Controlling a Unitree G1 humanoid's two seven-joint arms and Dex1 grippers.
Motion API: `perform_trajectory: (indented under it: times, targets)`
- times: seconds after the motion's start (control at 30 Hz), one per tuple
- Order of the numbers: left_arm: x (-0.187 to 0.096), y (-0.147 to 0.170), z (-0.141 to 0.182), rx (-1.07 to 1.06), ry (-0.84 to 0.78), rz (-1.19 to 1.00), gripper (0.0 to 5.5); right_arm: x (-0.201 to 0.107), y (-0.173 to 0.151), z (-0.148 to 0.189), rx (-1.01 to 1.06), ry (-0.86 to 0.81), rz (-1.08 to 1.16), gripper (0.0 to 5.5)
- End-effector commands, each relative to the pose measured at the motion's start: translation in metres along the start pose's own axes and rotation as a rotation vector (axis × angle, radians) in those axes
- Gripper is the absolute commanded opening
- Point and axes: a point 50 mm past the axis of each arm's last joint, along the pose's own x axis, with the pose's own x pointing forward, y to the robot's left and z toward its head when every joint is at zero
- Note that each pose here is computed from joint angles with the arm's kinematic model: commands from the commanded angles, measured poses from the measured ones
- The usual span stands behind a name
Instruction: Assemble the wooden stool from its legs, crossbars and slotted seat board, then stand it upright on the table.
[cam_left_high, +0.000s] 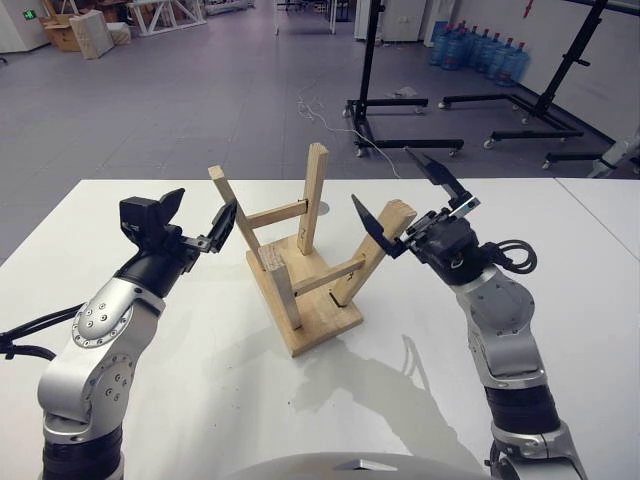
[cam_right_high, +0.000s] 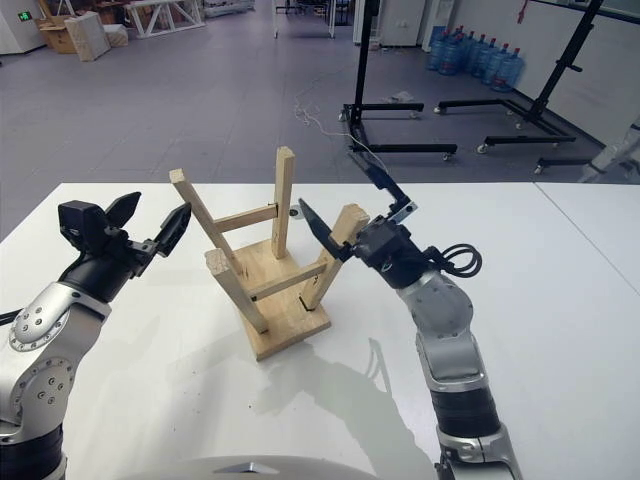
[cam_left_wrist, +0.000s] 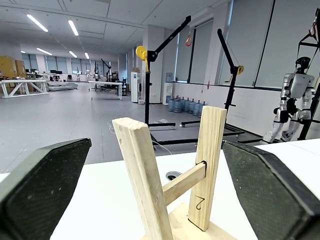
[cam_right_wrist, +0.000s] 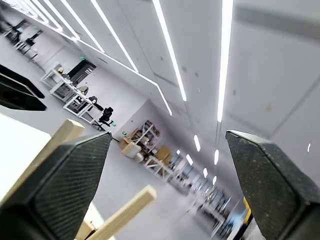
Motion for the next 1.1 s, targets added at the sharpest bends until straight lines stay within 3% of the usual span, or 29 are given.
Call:
perform_trajectory:
  times: [0.03,0.3,0.43,0.53,0.63,0.8,0.93,1.1]
  targets:
    - [-0.001,-0.001,0.001,0.005,-0.003,0.004,4.79,0.004,0.004,0.010,-0.136,-0.039,0.054,4.20]
    - [-0.001,-0.003,0.000,-0.003,0.011,-0.019,4.79,0.005,0.016,-0.008,-0.232,0.104,0.112,4.20]
    - [0.003,-0.009,-0.001,-0.014,0.016,-0.061,4.79,-0.005,0.056,-0.033,-0.338,0.255,0.410,4.20]
    - [0.005,-0.014,-0.002,-0.027,0.017,-0.086,4.79,-0.031,0.091,-0.052,-0.265,0.444,0.677,4.20]
    - [0.004,-0.017,-0.005,-0.039,0.019,-0.080,4.79,-0.042,0.105,-0.050,-0.106,0.517,0.750,4.20]
    - [0.002,-0.015,-0.006,-0.039,0.019,-0.060,4.79,-0.033,0.096,-0.052,-0.062,0.500,0.676,4.20]
    - [0.002,-0.013,-0.006,-0.039,0.011,-0.040,4.79,0.004,0.054,-0.034,-0.232,0.287,0.337,4.20]
    - [0.000,-0.012,-0.005,-0.040,0.000,-0.022,4.79,0.013,0.031,-0.021,-0.377,0.142,0.205,4.20]
